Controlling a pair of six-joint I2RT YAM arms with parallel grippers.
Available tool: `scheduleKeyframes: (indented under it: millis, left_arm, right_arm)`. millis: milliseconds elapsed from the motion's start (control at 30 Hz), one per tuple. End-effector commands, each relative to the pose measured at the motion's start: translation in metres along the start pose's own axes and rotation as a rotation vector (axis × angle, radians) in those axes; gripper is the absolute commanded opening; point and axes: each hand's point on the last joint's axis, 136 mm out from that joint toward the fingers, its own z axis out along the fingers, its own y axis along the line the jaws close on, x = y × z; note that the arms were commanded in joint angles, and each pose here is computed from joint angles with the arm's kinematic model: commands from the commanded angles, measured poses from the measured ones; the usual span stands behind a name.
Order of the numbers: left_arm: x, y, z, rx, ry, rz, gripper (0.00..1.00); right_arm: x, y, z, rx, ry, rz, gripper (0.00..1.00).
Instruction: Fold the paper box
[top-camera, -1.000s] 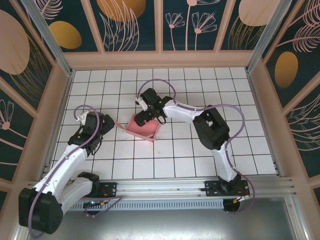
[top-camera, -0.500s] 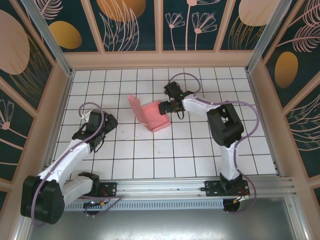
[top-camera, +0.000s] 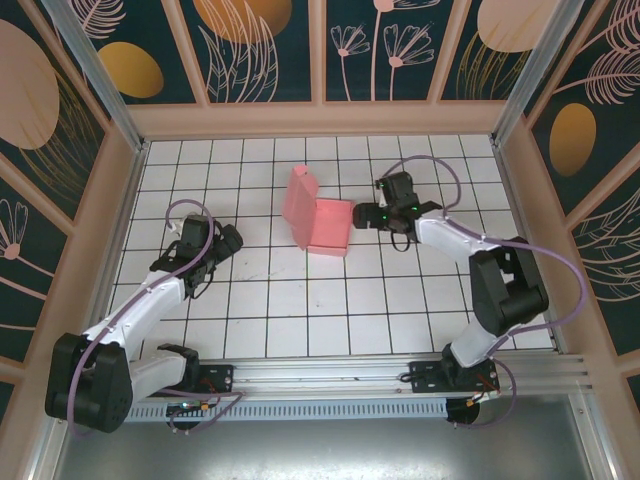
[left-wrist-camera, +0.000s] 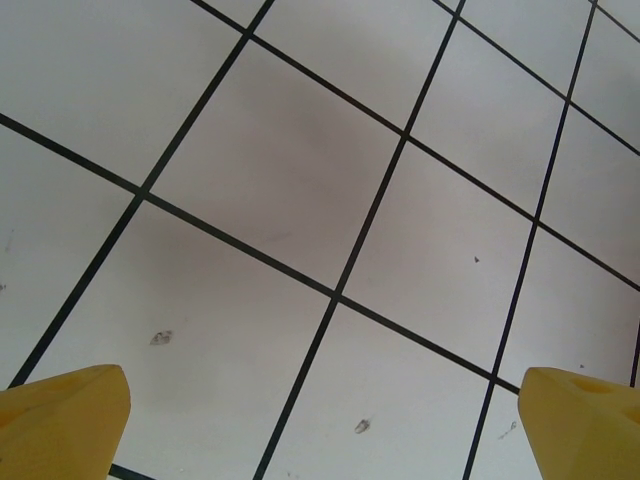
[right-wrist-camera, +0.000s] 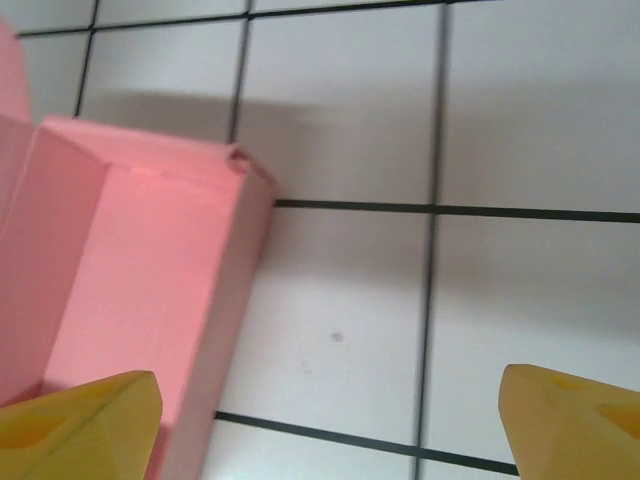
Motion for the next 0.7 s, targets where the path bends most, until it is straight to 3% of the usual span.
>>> scheduleKeyframes:
  millis: [0, 133, 167, 667]
  left_arm:
    - [-0.011, -0.005, -0.002, 0.02, -0.04, -0.027, 0.99]
    - [-0.012, -0.003, -0.003, 0.021, -0.052, -0.031, 0.99]
    - [-0.011, -0.003, -0.003, 0.021, -0.051, -0.029, 0.99]
    - [-0.002, 0.0, 0.002, 0.017, -0.017, -0.017, 0.99]
  right_arm:
    - [0.02, -0.018, 0.007, 0.003, 0.034, 0.072, 0.79]
    - [0.049, -0.005, 0.013, -0.037, 0.097, 0.037, 0.3]
    - [0.054, 0.002, 0.014, -0.058, 0.108, 0.032, 0.27]
    - [0.086, 0.135, 0.048, -0.259, 0.197, -0.183, 0.31]
